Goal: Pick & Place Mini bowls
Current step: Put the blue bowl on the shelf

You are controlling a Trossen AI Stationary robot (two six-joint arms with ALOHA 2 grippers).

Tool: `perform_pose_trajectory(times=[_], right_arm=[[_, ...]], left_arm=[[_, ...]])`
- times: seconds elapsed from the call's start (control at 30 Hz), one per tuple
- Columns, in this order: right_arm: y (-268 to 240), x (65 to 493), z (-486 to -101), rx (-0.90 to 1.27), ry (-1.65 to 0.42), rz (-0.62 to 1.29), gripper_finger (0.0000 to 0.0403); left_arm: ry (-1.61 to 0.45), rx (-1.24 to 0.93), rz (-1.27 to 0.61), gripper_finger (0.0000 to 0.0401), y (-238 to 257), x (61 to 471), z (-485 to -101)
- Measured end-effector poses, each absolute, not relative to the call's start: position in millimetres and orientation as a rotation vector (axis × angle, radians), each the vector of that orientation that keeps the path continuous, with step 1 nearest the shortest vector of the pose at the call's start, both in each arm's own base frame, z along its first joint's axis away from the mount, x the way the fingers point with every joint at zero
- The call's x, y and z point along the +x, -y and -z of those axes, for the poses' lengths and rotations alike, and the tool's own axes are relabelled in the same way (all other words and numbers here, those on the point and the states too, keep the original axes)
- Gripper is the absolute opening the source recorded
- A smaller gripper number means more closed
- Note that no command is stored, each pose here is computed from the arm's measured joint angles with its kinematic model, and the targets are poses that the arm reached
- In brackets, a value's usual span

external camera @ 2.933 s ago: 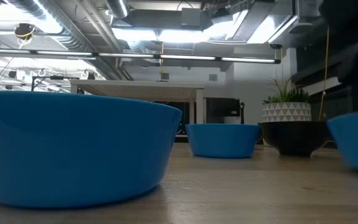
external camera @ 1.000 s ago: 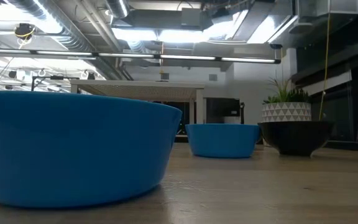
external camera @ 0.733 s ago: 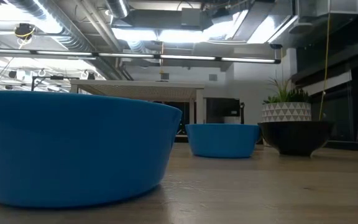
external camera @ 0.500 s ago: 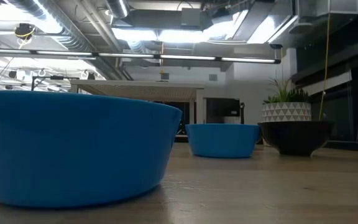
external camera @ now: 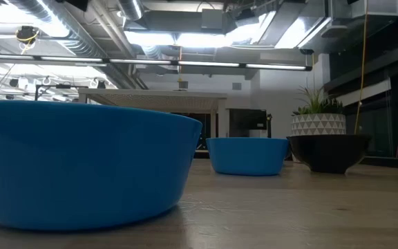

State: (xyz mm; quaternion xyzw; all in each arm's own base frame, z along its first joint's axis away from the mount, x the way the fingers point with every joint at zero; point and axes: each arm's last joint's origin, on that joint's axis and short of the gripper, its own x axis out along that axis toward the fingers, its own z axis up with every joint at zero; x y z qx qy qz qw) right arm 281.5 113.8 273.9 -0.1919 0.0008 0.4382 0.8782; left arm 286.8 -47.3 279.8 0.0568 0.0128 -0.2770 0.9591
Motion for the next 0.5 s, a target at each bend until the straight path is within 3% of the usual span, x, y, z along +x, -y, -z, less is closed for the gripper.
perform_pose_trajectory(times=[0.3, 0.5], right_arm=[[-104, 288, -268, -0.385, -0.037, -0.885, 0.0008], [-105, 286, -268, -0.363, -0.018, -0.997, 0.0008]], left_arm=[[-0.101, 0.081, 0.668, 0.0178, 54, 316, -273], [-0.095, 0.059, 0.808, 0.0178, 55, 311, -281]])
